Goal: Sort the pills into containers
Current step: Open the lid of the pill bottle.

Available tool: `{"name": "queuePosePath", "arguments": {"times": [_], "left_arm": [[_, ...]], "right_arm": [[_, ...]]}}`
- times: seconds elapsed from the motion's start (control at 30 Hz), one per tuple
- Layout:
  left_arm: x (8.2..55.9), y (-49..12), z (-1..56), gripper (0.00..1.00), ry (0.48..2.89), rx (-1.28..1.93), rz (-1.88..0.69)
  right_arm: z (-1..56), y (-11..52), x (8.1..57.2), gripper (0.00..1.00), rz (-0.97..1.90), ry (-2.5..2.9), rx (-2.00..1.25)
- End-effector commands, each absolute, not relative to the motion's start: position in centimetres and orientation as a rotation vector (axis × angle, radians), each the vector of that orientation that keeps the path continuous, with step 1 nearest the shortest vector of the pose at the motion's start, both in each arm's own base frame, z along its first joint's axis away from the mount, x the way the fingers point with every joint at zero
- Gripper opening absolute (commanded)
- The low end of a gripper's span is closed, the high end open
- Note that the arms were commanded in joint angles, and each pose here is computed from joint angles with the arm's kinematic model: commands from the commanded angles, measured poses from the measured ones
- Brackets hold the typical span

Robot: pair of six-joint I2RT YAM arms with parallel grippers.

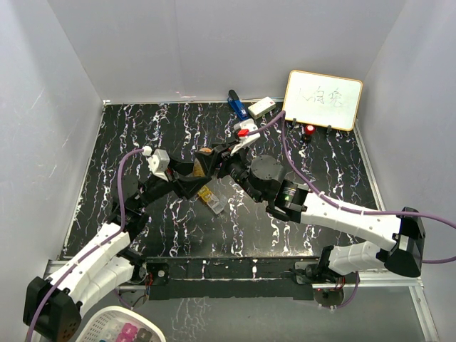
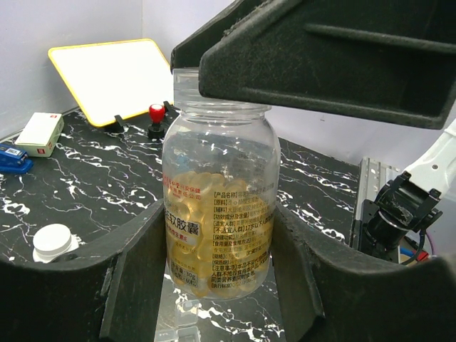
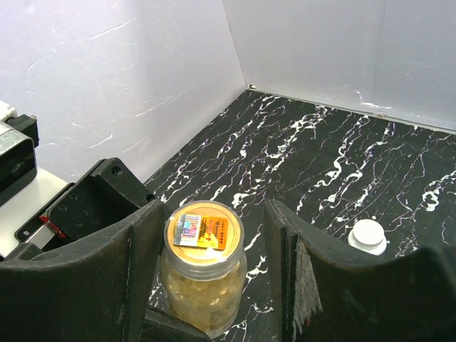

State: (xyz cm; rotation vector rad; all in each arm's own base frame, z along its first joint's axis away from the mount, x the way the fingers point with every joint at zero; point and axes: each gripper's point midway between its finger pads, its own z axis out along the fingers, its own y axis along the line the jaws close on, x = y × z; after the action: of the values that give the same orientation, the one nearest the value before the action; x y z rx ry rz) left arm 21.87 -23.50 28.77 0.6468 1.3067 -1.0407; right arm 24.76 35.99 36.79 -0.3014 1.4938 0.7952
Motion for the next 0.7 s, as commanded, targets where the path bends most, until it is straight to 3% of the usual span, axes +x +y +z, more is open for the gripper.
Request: {"name": "queuePosePath", "arguments": {"times": [0.0, 0.27, 0.67], "left_arm": [[20.9, -23.4, 30.4, 0.00, 1.222, 0.665, -1.046], [21.1, -23.4, 30.3, 0.00, 1.227, 0.659, -1.044], [20.6, -23.6, 30.3, 0.00, 1.212, 0.684, -1.066]], "right_arm": [[37.3, 36.2, 24.7, 0.56, 0.816, 1.483, -0.290], [37.3, 36.5, 24.5, 0.54, 0.826, 1.483, -0.307], [38.2, 36.7, 23.7, 0.16, 0.870, 1.461, -0.374]]}}
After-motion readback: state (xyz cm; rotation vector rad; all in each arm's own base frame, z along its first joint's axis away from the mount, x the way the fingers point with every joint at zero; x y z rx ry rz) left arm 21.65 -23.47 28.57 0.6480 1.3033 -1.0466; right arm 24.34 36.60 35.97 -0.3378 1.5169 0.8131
